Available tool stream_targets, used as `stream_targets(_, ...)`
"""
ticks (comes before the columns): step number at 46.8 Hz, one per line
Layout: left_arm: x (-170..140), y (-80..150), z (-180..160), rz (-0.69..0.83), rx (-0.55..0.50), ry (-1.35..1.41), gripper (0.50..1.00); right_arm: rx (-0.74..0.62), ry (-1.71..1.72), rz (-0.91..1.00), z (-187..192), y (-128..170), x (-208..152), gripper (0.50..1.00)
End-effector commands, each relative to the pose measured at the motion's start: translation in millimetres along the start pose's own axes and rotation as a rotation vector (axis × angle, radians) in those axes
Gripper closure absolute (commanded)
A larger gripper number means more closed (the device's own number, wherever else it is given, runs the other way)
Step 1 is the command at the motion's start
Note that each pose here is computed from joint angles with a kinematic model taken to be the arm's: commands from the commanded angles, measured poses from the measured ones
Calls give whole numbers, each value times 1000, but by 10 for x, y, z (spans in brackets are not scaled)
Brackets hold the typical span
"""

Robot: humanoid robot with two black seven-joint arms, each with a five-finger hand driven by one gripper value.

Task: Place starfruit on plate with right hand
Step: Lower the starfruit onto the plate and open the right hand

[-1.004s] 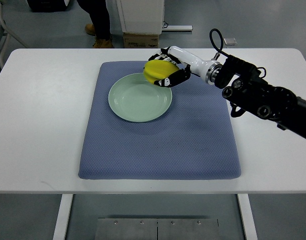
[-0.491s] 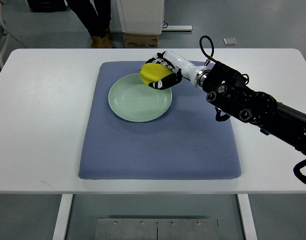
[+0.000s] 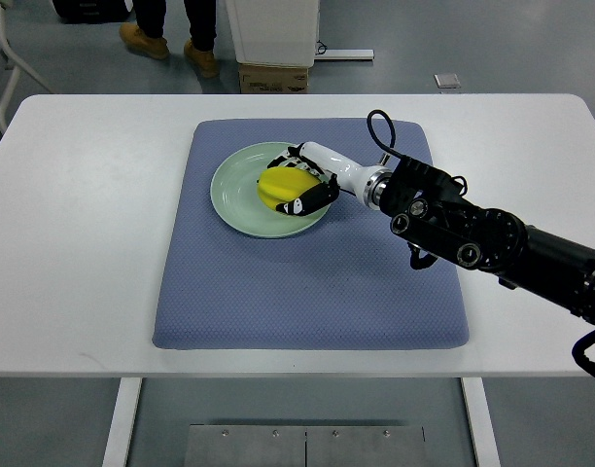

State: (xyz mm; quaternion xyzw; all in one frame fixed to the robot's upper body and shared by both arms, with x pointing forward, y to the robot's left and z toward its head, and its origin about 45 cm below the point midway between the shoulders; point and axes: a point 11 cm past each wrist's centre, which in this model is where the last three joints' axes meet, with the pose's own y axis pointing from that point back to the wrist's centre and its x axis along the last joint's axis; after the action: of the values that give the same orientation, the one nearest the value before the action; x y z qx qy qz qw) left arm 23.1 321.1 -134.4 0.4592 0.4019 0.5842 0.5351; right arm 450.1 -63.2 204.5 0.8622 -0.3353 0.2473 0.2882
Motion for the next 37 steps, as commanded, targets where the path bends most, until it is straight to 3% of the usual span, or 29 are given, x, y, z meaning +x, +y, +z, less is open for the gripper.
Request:
stream_targets(1,0,0,-1,0,0,0,500,0,4,-6,1,1,-15,1000)
stream_targets(6,0,0,-1,0,0,0,500,5,4,-12,-11,1,-42,1000)
stream_targets(7,0,0,-1,0,0,0,500,5,4,-13,-13,2,-48,971)
stream_targets(11,1,0,0,0,0,1,500,9,4,-16,-33,0,-56,579)
stream_targets(12,0,0,-1,0,0,0,500,8,4,-16,-31,0,-56,501)
stream_targets(27,0,0,-1,0,0,0,500,13,-25,-7,-46,-3,-23,500)
stream_targets(37,0,0,-1,0,0,0,500,41,-82,65,-176,-16,200,500)
